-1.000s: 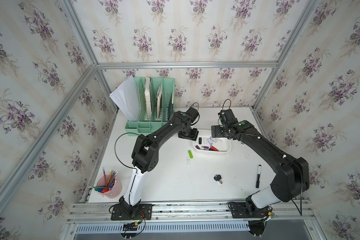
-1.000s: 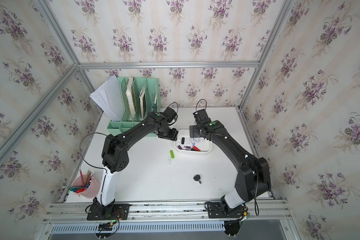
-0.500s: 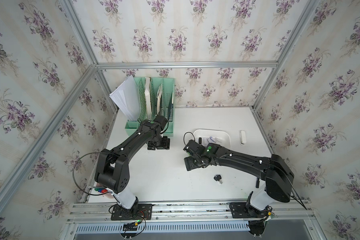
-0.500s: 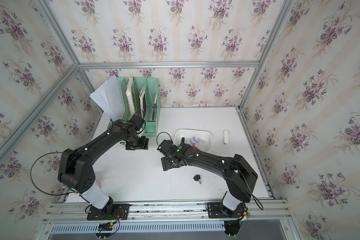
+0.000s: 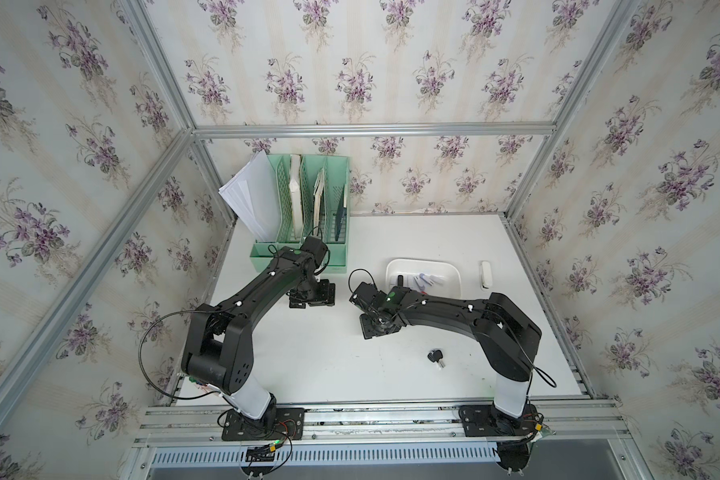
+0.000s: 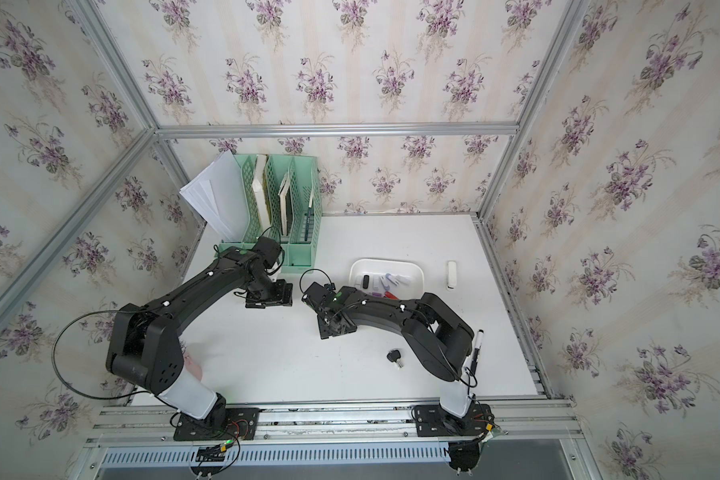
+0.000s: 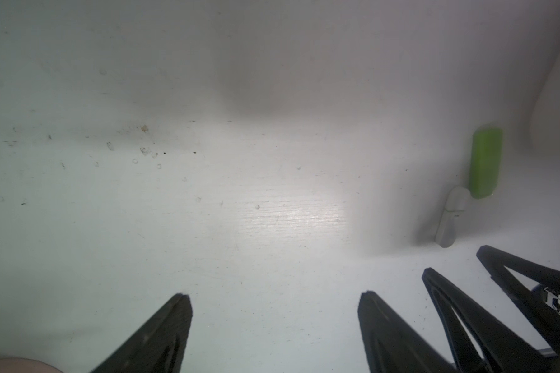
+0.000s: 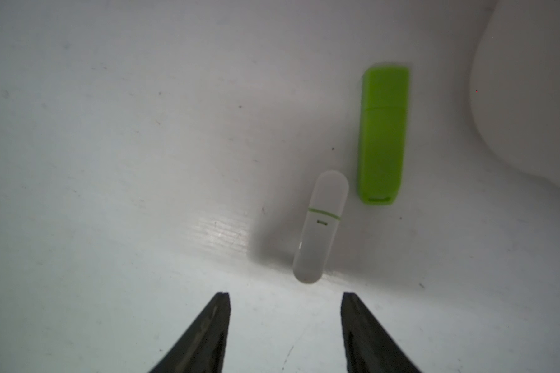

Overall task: Put the usb flash drive into the storage box
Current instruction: Pick up the USB flash from the center of the board, then place the USB flash in the storage box.

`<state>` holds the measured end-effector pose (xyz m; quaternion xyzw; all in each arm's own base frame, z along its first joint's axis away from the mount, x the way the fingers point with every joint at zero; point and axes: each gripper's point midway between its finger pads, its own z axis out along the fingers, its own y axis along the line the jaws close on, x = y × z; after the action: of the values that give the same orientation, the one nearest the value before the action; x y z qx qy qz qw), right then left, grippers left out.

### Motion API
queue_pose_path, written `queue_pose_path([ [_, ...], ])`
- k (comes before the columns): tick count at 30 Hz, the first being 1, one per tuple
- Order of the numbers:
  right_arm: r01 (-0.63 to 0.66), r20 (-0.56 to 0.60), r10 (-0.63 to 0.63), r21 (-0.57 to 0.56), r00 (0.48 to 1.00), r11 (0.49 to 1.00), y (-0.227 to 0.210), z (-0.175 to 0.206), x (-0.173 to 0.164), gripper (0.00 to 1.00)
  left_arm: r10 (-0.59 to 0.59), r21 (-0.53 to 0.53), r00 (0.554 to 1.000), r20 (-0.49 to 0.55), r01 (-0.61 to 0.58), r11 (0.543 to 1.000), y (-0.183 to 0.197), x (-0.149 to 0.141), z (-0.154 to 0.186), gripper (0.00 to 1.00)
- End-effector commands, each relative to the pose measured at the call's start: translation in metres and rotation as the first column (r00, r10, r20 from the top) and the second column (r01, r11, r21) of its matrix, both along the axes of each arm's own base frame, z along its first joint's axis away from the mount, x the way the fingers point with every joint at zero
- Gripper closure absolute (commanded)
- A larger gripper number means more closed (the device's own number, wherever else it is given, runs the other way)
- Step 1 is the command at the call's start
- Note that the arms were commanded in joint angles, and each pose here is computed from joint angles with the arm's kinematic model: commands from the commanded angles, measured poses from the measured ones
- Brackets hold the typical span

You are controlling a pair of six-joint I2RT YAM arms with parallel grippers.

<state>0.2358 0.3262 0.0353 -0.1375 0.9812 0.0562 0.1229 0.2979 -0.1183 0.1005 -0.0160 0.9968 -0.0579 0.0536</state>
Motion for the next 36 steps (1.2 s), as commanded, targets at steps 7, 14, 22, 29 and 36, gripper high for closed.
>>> queue_pose_path([
  [7,0.025,0.017,-0.025,-0.02,1.0,0.999,-0.008,-0.011,0.024,0.48,-0.008,-0.004,1.0,0.0,0.008,1.0,0.0,0.001,-0.002,0.14],
  [14,0.015,0.005,-0.015,-0.025,1.0,1.0,-0.007,-0.016,0.029,0.53,-0.006,-0.003,1.0,-0.002,0.006,1.0,0.002,0.002,-0.003,0.14],
  [22,0.01,-0.016,-0.011,-0.042,1.0,0.999,-0.009,-0.024,0.025,0.65,-0.009,-0.009,1.0,-0.014,0.009,1.0,0.0,0.001,-0.009,0.14],
  [29,0.002,-0.027,-0.004,-0.05,1.0,0.999,-0.01,-0.028,0.023,0.78,-0.01,-0.008,1.0,-0.013,0.01,1.0,0.001,0.001,-0.009,0.14],
  [36,0.004,-0.022,-0.005,-0.042,1.0,0.999,-0.009,-0.02,0.023,0.82,-0.014,-0.008,1.0,-0.022,0.013,1.0,0.0,0.0,-0.012,0.14],
])
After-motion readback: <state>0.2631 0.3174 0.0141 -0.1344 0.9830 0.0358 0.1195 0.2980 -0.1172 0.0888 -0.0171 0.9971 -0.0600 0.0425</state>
